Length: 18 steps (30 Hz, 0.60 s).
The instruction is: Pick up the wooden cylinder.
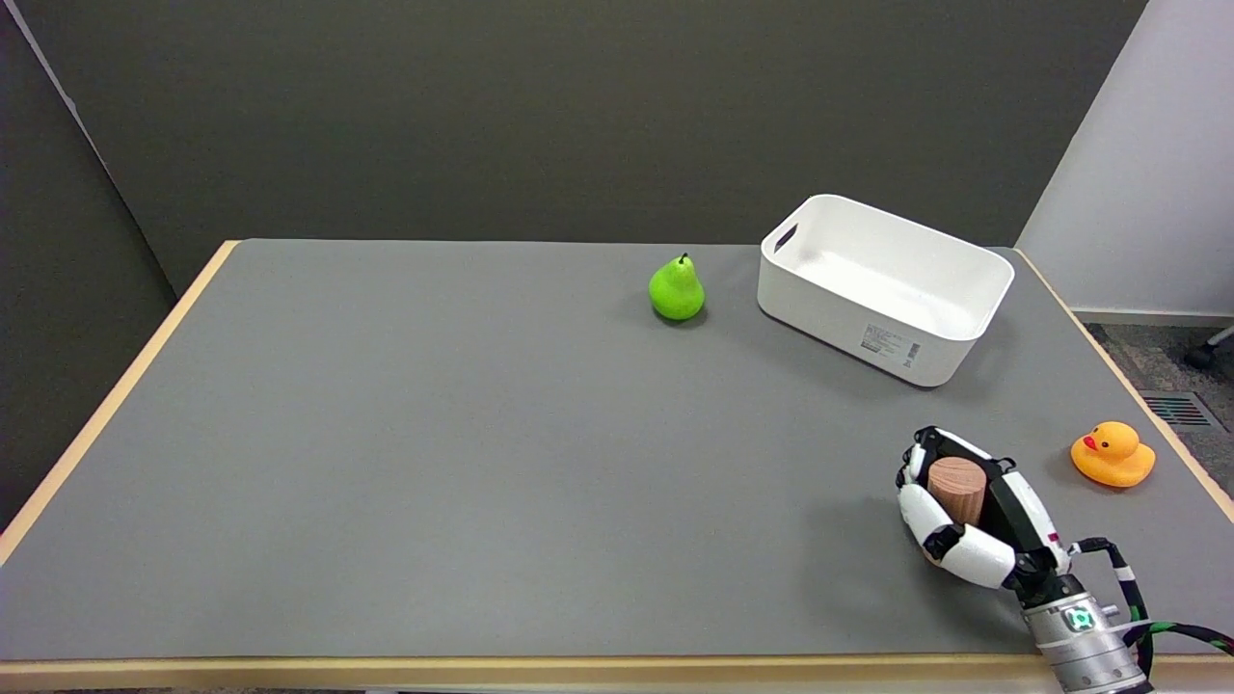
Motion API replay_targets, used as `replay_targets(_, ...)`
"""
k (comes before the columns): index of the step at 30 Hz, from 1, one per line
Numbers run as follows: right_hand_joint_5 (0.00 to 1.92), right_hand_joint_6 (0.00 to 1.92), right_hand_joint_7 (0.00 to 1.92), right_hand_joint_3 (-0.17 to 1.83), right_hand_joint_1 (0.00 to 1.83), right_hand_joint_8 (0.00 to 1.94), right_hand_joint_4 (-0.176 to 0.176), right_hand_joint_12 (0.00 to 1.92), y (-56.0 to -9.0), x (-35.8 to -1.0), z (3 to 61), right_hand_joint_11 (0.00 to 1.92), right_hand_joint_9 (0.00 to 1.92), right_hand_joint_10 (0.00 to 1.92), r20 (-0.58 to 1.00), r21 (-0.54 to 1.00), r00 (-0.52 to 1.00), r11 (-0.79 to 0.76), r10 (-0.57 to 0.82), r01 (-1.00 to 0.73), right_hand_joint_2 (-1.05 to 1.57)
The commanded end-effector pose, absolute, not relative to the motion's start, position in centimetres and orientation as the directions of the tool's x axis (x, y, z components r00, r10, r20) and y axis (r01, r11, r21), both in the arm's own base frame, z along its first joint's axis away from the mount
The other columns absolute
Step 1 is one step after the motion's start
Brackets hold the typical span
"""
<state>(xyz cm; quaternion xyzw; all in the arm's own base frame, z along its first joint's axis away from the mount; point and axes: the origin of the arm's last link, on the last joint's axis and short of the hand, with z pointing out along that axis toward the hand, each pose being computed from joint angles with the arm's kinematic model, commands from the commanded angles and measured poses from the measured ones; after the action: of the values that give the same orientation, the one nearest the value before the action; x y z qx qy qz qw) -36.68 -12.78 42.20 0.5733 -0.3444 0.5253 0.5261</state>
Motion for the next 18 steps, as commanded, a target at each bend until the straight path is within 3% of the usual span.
replay_targets(1, 0.64, 1.92, 0.85, 1.0, 0.85, 1.94, 0.025, 1.92, -13.9, -36.1, 42.6, 0.95, 1.19, 1.92, 0.953, 0.269, 0.225, -0.229, 0.202, -0.935, 0.93)
replay_targets(13, 0.68, 1.92, 0.91, 1.09, 0.87, 1.94, 0.021, 1.92, -21.6, -30.9, 45.5, 1.01, 1.25, 1.92, 0.915, 0.378, 0.281, -0.367, 0.291, -0.85, 0.87)
replay_targets(17, 0.69, 1.92, 0.92, 1.1, 0.87, 1.94, 0.021, 1.92, -24.2, -28.4, 46.3, 1.04, 1.26, 1.92, 0.864, 0.48, 0.361, -0.355, 0.353, -0.802, 0.86)
replay_targets(18, 0.7, 1.92, 0.93, 1.01, 0.95, 1.94, 0.023, 1.92, -24.9, -27.5, 46.5, 1.05, 1.26, 1.92, 0.835, 0.526, 0.396, -0.338, 0.383, -0.781, 0.8)
